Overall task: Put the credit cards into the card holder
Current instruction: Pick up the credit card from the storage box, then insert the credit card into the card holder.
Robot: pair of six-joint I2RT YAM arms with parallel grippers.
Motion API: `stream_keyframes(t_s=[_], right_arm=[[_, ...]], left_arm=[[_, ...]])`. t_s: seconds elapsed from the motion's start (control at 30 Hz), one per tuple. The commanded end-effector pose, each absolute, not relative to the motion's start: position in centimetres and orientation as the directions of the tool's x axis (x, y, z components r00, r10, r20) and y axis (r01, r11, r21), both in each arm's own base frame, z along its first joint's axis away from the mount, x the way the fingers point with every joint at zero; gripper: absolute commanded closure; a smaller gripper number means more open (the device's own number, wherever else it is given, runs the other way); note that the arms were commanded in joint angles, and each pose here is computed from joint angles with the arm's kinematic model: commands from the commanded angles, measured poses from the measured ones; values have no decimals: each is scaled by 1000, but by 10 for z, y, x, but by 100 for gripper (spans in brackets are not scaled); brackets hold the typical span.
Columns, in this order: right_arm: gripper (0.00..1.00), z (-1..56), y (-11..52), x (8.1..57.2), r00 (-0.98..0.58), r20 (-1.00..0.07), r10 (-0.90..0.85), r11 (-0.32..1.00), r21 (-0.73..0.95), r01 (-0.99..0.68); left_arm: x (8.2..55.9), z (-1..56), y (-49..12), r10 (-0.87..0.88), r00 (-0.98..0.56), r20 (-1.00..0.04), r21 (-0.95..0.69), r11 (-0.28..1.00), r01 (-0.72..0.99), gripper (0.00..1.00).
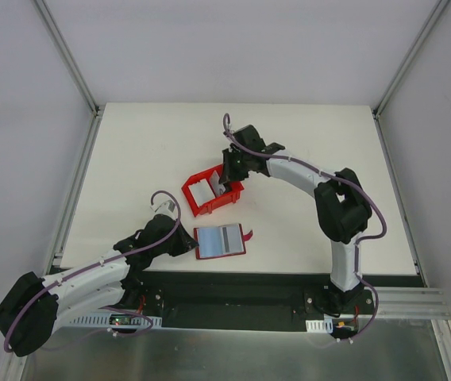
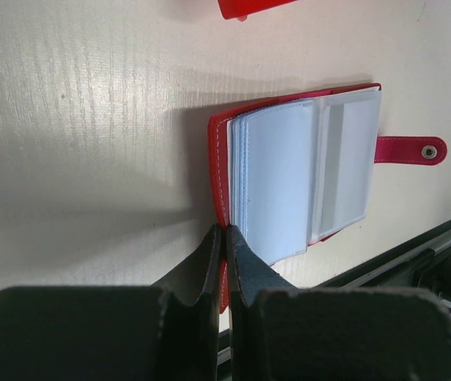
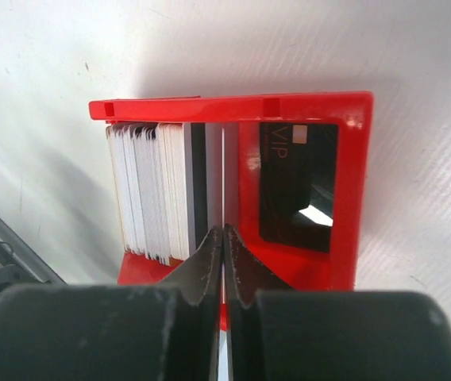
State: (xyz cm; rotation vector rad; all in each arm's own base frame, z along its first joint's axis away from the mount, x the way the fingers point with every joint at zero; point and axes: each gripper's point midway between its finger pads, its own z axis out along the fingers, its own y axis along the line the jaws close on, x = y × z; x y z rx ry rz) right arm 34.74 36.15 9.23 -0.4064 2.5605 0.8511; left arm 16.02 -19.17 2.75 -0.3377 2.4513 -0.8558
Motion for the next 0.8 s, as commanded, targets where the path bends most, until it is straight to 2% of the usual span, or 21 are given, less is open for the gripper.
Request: stream_keyframes(t_s=[0.0,0.27,0.43,0.63,0.77], right_arm=[[100,132,355,357,-815,-564,-135,781,446,-438],[100,182,331,362,-705,-697,-131,837,303,-456],[100,207,313,348,-638,-753,-159,875,191,-444],[100,204,280,310,-629,-752,-195,923,76,-377],[100,179,254,275,-681,-719,-139,941,118,-317]], left_arm=[[171,41,-197,-403,-817,-412,-653,756,-44,100],[171,42,-196,-409,-814,-413,-657,752,-45,100],[170,42,-196,-409,-814,-412,-662,748,-41,100],[168,43,-198,-405,-818,-408,-667,744,-36,100],[167,43,-197,-408,-818,-405,-671,741,-37,100]])
